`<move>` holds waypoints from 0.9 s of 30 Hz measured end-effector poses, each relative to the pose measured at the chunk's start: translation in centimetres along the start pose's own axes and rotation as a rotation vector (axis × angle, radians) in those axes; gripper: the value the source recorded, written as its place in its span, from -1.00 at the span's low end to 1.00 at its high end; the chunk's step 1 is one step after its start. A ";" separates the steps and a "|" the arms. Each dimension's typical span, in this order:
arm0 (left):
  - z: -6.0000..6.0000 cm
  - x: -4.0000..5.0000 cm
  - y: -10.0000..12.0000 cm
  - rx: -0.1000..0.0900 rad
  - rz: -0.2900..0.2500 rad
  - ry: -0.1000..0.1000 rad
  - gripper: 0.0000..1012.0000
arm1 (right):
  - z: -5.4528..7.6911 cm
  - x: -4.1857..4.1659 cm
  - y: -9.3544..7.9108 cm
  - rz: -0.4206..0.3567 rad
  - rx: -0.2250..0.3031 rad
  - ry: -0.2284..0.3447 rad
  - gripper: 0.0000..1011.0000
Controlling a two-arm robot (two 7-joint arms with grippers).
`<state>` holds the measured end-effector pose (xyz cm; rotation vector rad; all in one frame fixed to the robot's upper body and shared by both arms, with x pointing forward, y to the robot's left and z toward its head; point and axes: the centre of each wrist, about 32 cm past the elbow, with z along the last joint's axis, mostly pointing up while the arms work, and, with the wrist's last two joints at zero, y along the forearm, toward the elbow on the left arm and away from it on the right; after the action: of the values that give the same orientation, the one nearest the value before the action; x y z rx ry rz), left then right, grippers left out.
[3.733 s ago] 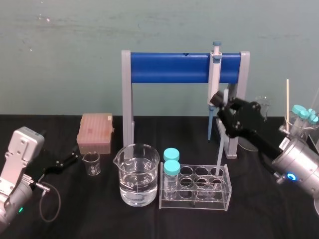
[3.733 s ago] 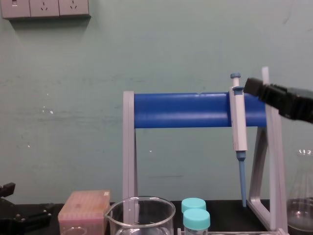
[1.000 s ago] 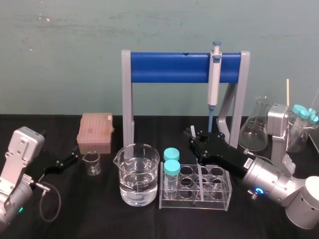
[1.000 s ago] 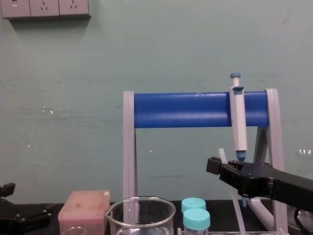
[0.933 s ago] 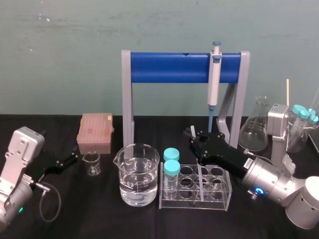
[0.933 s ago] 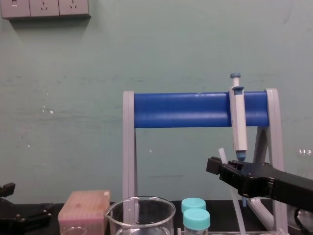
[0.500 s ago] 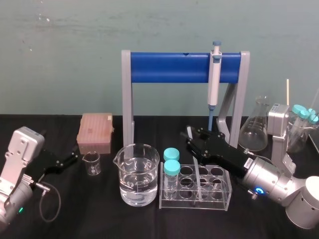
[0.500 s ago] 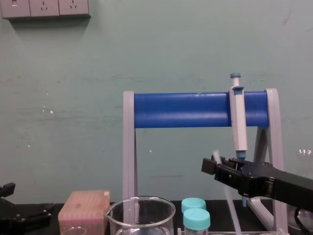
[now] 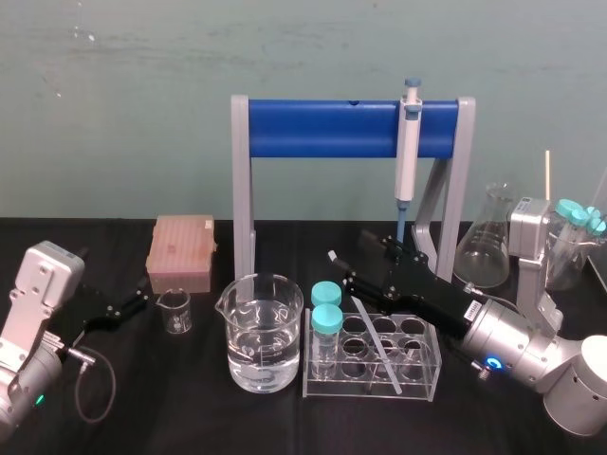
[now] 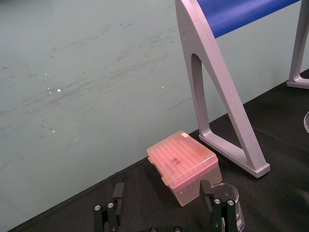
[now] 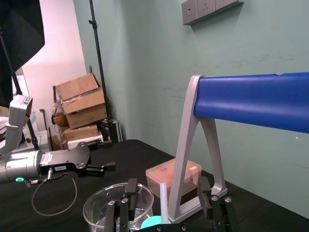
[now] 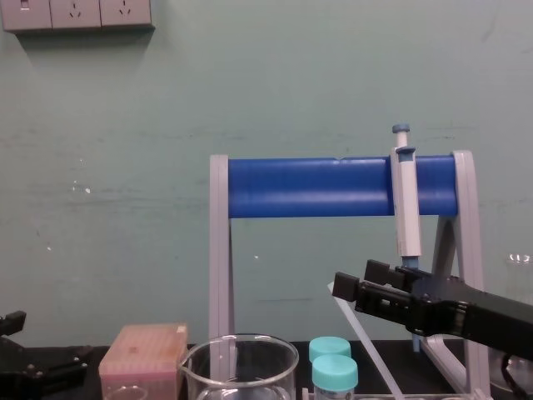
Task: Pick up the stirring rod with one hand, then place it down.
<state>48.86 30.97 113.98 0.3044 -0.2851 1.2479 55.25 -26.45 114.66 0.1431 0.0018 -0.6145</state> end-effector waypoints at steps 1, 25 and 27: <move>0.0 0.00 0.0 0.000 0.000 0.000 0.98 | 0.0 0.00 0.0 0.000 0.000 0.000 0.55; 0.0 0.00 0.0 0.000 0.000 0.000 0.98 | 4.3 -0.34 -6.7 -0.443 -0.255 -0.146 0.98; 0.0 0.00 0.0 0.000 0.000 0.000 0.98 | 4.1 -0.41 -6.8 -0.500 -0.266 -0.162 0.98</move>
<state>48.86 30.97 113.98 0.3044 -0.2851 1.2480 50.85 -32.25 117.87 -0.1723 -0.0378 -1.1163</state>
